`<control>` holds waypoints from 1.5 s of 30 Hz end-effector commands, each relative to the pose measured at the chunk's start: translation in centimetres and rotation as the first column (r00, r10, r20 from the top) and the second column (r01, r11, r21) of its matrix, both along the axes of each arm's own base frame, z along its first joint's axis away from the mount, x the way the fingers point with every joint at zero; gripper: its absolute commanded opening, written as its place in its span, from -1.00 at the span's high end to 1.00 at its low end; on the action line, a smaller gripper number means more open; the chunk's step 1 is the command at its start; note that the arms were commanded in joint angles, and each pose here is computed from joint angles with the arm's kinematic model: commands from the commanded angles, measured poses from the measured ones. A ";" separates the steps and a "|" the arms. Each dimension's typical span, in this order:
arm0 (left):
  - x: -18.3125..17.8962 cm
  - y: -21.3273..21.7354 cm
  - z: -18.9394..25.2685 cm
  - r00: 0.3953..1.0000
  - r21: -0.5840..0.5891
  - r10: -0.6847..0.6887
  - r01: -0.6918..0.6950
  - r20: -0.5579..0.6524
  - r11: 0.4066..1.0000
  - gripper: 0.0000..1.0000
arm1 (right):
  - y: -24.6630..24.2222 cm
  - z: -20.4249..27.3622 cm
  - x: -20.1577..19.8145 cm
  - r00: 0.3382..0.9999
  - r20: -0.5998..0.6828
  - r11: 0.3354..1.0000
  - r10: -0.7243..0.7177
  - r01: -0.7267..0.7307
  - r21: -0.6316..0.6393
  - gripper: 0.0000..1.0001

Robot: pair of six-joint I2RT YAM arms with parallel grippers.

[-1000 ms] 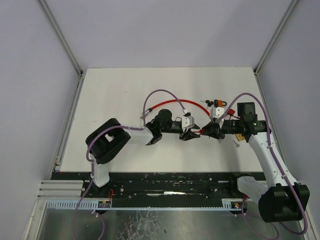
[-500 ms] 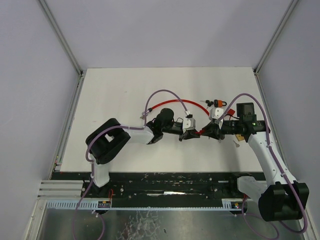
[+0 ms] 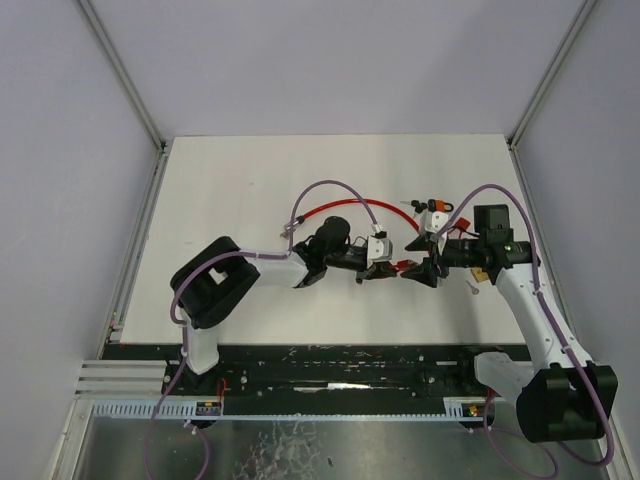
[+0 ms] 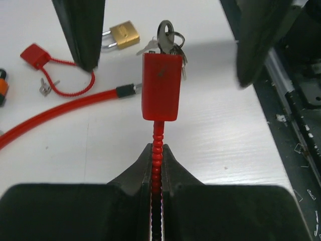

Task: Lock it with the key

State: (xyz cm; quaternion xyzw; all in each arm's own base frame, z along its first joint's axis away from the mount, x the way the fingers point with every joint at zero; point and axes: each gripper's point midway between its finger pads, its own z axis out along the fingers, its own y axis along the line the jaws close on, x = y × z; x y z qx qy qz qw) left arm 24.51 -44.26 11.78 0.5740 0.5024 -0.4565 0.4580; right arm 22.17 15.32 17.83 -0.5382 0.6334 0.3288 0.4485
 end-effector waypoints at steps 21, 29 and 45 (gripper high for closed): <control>2.3 3.1 0.5 0.946 0.060 0.103 -0.127 0.308 0.990 1.00 | -1.0 0.0 -1.2 0.960 0.247 0.992 0.129 -0.127 -0.025 0.05; 1.7 2.7 0.0 0.949 0.078 0.064 -0.092 0.308 0.993 1.00 | -0.6 -0.4 -0.4 0.973 0.206 0.994 0.107 -0.110 0.000 0.28; 1.2 2.2 -0.5 0.953 0.101 0.030 -0.063 0.303 0.993 1.00 | 0.2 -1.7 -0.1 0.985 0.129 0.994 0.111 -0.110 -0.013 0.44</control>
